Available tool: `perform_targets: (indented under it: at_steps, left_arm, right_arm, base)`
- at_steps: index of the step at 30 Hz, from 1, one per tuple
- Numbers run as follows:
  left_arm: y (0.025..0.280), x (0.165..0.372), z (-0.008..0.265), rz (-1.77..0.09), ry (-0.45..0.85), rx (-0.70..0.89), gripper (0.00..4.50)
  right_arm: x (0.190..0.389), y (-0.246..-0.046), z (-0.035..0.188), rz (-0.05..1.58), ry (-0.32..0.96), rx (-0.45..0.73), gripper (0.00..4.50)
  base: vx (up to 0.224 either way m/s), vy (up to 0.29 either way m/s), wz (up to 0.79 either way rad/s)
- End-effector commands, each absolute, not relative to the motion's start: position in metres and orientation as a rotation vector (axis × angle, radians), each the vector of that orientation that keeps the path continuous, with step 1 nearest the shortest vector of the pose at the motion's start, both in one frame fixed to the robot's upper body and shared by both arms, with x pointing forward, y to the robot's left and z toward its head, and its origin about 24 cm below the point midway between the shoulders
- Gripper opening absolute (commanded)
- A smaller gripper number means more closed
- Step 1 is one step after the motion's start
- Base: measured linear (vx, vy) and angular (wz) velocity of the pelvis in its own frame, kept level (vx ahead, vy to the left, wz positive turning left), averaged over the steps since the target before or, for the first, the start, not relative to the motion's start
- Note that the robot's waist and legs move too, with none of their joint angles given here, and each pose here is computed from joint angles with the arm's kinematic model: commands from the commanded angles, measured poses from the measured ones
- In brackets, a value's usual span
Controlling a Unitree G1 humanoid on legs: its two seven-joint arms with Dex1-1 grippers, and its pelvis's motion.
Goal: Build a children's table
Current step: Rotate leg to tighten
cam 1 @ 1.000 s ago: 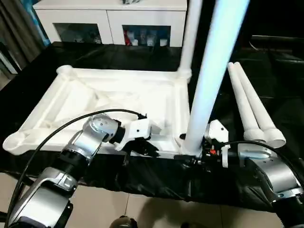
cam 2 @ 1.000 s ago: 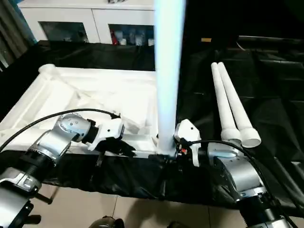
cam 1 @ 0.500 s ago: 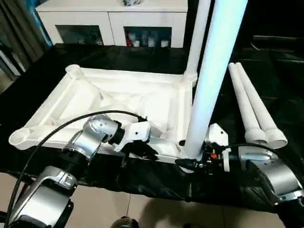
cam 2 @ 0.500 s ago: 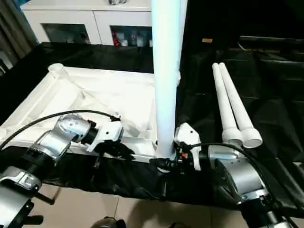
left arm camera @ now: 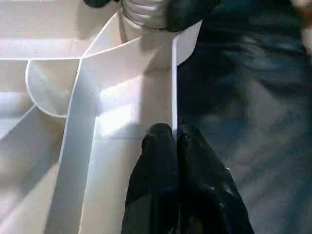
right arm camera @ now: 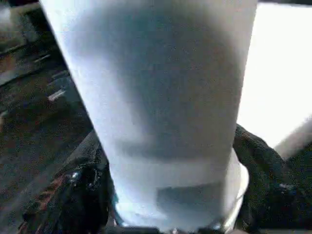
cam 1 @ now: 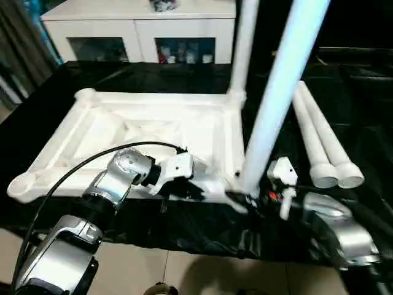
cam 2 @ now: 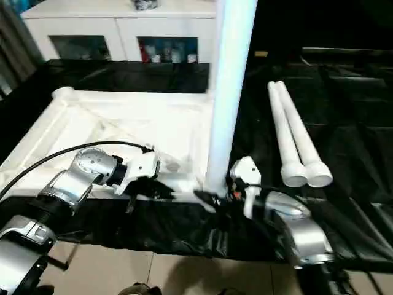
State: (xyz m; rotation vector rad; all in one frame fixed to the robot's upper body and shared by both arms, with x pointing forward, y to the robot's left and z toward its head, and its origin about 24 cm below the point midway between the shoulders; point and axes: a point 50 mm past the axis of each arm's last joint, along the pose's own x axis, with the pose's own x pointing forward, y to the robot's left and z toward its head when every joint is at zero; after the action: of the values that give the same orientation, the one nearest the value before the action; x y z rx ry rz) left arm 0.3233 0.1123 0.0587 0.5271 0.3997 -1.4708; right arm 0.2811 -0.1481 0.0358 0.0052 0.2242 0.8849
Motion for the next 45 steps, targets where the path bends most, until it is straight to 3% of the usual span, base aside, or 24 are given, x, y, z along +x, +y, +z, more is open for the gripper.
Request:
perform_targets:
  at_steps: [1, 3, 9, 22, 24, 26, 29, 38, 45]
  left_arm:
    - [0.095, 0.330, 0.068, -1.433, 0.334, 0.493, 0.00]
    - [0.081, 0.337, 0.067, -1.312, 0.323, 0.441, 0.00]
    - [0.057, 0.343, 0.065, -1.181, 0.316, 0.378, 0.00]
    - [0.048, 0.338, 0.055, -1.169, 0.327, 0.423, 0.00]
    - [0.050, 0.338, 0.055, -1.170, 0.331, 0.430, 0.00]
    - [0.053, 0.338, 0.054, -1.172, 0.335, 0.431, 0.00]
    - [0.054, 0.338, 0.054, -1.176, 0.337, 0.432, 0.00]
    - [0.071, 0.332, 0.054, -1.293, 0.329, 0.459, 0.00]
    - [0.088, 0.324, 0.053, -1.435, 0.347, 0.502, 0.00]
  right_arm:
    - [0.292, -0.146, 0.019, 0.723, 0.289, 0.003, 2.84]
    - [0.310, -0.138, 0.015, 0.549, 0.285, 0.035, 2.83]
    - [0.329, -0.122, 0.015, 0.383, 0.278, 0.124, 2.83]
    - [0.339, -0.107, 0.015, 0.324, 0.233, 0.142, 2.83]
    - [0.341, -0.106, 0.018, 0.333, 0.214, 0.150, 2.83]
    - [0.343, -0.107, 0.021, 0.346, 0.198, 0.179, 3.39]
    - [0.343, -0.108, 0.022, 0.351, 0.192, 0.180, 3.55]
    - [0.340, -0.122, 0.037, 0.544, 0.095, 0.059, 4.36]
    - [0.316, -0.139, 0.040, 0.817, 0.122, -0.070, 4.36]
  base:
    - [0.000, 0.000, 0.00]
    - [0.000, 0.000, 0.00]
    - [0.000, 0.000, 0.00]
    - [0.000, 0.000, 0.00]
    - [0.000, 0.000, 0.00]
    - [0.000, 0.000, 0.00]
    - [0.000, 0.000, 0.00]
    - [0.000, 0.000, 0.00]
    - [0.000, 0.000, 0.00]
